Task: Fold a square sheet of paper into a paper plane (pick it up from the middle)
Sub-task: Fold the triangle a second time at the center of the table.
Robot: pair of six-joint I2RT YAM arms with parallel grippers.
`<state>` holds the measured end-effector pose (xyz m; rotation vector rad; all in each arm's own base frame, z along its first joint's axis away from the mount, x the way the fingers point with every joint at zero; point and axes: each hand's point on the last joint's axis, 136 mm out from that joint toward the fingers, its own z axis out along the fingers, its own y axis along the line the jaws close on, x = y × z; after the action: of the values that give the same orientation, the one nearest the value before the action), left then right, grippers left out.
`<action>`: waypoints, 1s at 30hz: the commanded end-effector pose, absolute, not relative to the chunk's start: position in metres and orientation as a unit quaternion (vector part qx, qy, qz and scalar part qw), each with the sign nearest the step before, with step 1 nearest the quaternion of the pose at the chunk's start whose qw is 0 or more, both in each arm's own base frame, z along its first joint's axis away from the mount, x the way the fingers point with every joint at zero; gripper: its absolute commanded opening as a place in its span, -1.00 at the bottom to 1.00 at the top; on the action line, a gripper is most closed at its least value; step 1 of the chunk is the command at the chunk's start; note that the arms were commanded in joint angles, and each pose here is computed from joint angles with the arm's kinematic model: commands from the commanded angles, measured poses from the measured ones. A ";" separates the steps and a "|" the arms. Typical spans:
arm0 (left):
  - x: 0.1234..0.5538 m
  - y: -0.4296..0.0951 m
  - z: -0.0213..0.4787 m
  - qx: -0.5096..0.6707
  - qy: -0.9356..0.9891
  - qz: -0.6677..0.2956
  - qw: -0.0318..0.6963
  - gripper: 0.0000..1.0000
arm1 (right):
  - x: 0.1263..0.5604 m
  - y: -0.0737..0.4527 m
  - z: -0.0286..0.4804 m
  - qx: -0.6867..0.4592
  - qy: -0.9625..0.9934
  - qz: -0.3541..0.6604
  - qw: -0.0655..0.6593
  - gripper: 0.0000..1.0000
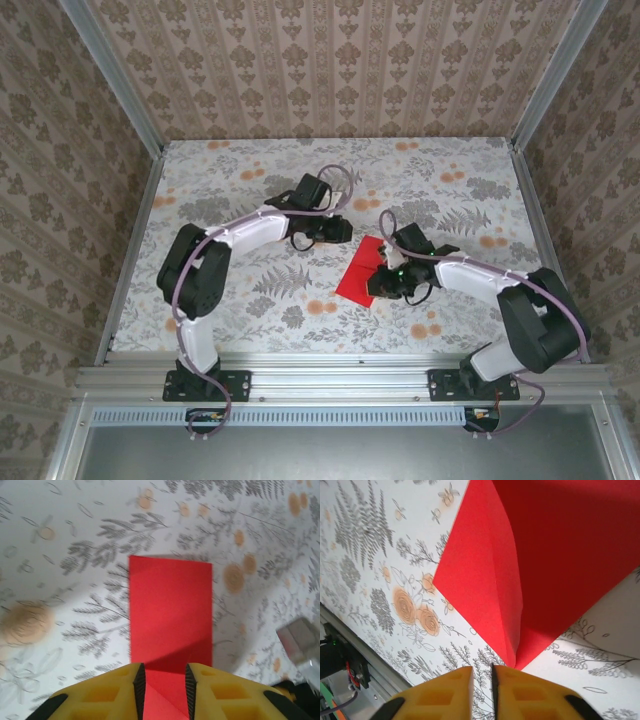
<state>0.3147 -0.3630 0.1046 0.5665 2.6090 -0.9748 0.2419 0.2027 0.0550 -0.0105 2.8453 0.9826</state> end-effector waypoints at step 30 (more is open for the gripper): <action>0.255 -0.359 0.044 0.208 0.926 -0.306 0.076 -0.21 | 0.282 0.210 0.034 0.027 0.917 0.392 0.066 -0.39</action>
<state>0.2547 -0.3700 0.0309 0.6525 2.7839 -0.9399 0.2780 0.2001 0.0321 0.0988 2.7881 1.1275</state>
